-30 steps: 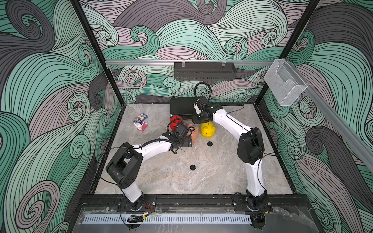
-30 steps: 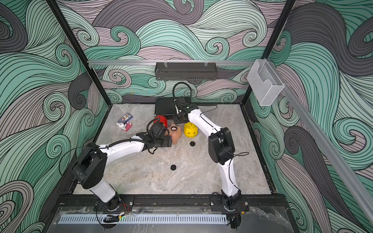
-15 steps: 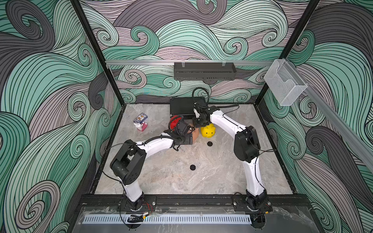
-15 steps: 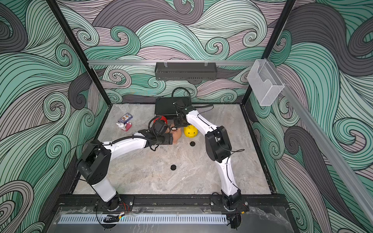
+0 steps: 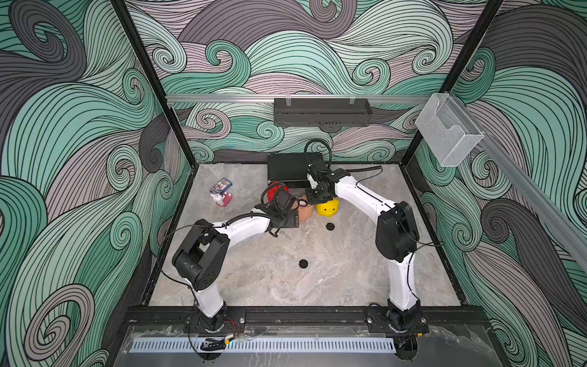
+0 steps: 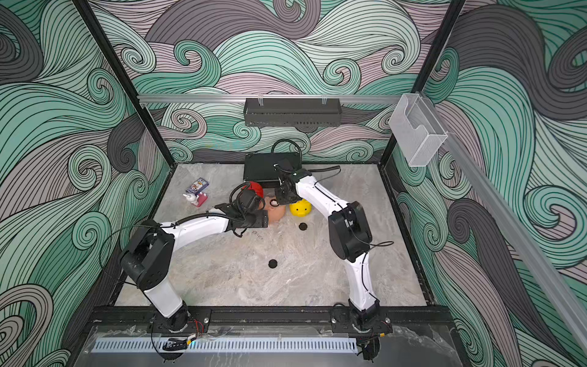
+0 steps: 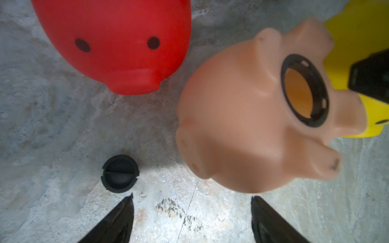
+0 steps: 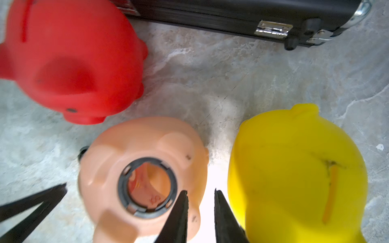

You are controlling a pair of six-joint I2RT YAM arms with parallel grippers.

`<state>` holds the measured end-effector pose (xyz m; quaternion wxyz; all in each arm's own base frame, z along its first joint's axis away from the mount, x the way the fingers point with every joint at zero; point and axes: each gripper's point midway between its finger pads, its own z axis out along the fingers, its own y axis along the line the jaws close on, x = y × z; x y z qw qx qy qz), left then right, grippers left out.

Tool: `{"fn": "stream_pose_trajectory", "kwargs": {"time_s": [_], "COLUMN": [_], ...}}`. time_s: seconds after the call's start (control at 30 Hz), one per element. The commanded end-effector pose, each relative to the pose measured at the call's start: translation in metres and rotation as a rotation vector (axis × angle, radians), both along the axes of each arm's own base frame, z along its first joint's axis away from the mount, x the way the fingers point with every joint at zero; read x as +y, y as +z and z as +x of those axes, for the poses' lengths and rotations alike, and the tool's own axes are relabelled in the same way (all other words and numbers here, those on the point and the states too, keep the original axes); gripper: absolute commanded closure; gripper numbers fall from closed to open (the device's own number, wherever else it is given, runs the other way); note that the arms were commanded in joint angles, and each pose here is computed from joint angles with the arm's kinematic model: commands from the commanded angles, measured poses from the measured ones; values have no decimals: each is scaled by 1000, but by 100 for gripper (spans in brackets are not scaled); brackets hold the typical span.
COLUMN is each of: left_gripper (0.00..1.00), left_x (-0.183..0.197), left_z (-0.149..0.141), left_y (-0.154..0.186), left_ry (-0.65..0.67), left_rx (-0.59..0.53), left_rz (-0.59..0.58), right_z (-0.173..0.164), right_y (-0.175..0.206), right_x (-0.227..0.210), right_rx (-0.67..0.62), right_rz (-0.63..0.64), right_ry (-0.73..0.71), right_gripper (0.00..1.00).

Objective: Close piggy banks
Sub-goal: Adjust the piggy bank at the center of the board.

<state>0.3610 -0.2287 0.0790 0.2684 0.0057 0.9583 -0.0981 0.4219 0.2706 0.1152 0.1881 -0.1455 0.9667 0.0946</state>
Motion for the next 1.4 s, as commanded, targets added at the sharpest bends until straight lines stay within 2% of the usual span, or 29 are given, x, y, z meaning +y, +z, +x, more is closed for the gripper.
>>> {"fn": "stream_pose_trajectory", "kwargs": {"time_s": [0.0,0.1,0.27,0.3,0.4,0.77,1.0,1.37], "left_gripper": [14,14,17,18,21,30,32,33], "left_x": [11,16,16,11,3,-1,1,6], "left_z": [-1,-4,-16,-20,-28,-11,-3,7], "left_y": [15,20,21,18,10,11,5,1], "left_ry": [9,13,8,-4,-20,-12,-1,13], "left_rx": [-19,-30,-12,4,38,34,49,63], "left_rz": [17,21,-25,-56,-97,-75,-64,-51], "right_z": [-16,-11,6,11,21,43,36,10], "right_y": [15,29,46,43,40,16,-2,-5], "right_x": [-1,-6,10,13,22,42,39,19], "right_rx": [20,-35,-99,-99,-91,-60,-25,27], "right_rz": [21,-3,39,41,54,71,44,5], "right_ry": [32,33,84,89,93,98,109,94], "right_gripper": [75,74,73,70,69,70,73,71]}}
